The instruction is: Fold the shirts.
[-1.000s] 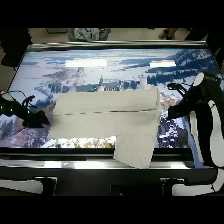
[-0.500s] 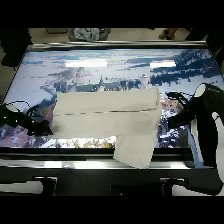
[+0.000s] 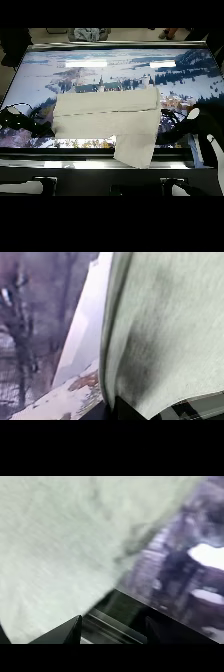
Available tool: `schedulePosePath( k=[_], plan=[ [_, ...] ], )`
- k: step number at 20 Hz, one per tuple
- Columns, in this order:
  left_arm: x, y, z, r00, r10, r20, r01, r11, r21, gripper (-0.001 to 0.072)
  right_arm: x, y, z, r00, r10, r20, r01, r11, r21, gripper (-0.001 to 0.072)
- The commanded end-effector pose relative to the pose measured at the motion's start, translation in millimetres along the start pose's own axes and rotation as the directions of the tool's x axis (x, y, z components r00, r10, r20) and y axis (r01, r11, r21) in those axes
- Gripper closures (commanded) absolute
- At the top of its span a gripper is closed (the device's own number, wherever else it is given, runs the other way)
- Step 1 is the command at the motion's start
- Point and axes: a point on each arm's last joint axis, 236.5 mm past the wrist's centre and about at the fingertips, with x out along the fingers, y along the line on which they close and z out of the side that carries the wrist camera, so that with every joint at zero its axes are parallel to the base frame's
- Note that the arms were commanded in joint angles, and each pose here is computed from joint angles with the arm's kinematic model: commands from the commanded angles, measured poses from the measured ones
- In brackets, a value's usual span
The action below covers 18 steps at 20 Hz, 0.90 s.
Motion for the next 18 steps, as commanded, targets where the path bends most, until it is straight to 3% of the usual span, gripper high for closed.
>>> schedulePosePath(
  k=[1, 2, 3, 5, 7, 8, 9, 13, 18],
  plan=[
    [-1.5, 2.6, 1.8, 1.0, 0.016, 0.014, -0.016, 1.0, 0.016, 0.0679, 29.8, 21.6, -11.5, 0.994, 0.107, 0.024, -0.108, 0.992, 0.06, 0.0214],
    [-1.9, 2.5, 2.0, 1.0, 0.016, 0.016, -0.016, 1.0, 0.021, 0.0679, 36.1, 21.5, -15.2, 0.994, 0.109, 0.023, -0.111, 0.991, 0.075, 0.0224],
    [-2.0, 2.5, 2.0, 1.0, 0.016, 0.016, -0.016, 1.0, 0.024, 0.0679, 40.8, 25.2, -11.6, 0.991, 0.127, 0.051, -0.132, 0.986, 0.101, 0.0282],
    [-2.1, 2.4, 2.1, 1.0, 0.016, 0.017, -0.016, 0.999, 0.028, 0.0679, 45.9, 28.2, -1.2, 0.984, 0.141, 0.11, -0.155, 0.979, 0.13, 0.0294],
    [-2.1, 2.5, 2.1, 1.0, 0.016, 0.017, -0.017, 0.999, 0.031, 0.0679, 48.2, 25.0, 0.0, 0.984, 0.128, 0.121, -0.144, 0.98, 0.136, 0.0433],
    [-2.3, 2.8, 3.4, 1.0, 0.018, 0.022, -0.018, 0.999, 0.031, 0.0679, 48.2, 23.5, 0.8, 0.985, 0.122, 0.125, -0.139, 0.981, 0.136, 0.0623],
    [-2.6, 3.0, 4.5, 0.999, 0.019, 0.028, -0.02, 0.999, 0.032, 0.0679, 47.5, 22.7, 1.7, 0.984, 0.12, 0.129, -0.137, 0.981, 0.136, 0.0667],
    [-23.3, -5.5, 15.7, 0.993, 0.023, 0.114, -0.04, 0.988, 0.15, 0.0681, 10.7, 26.3, 26.4, 0.973, 0.083, 0.214, -0.087, 0.996, 0.006, 0.0668],
    [-89.8, -27.0, 50.3, 0.94, 0.044, 0.339, -0.092, 0.987, 0.128, 0.0685, -91.7, 30.4, 96.9, 0.89, -0.019, 0.455, 0.058, 0.996, -0.072, 0.0672]
  ],
)
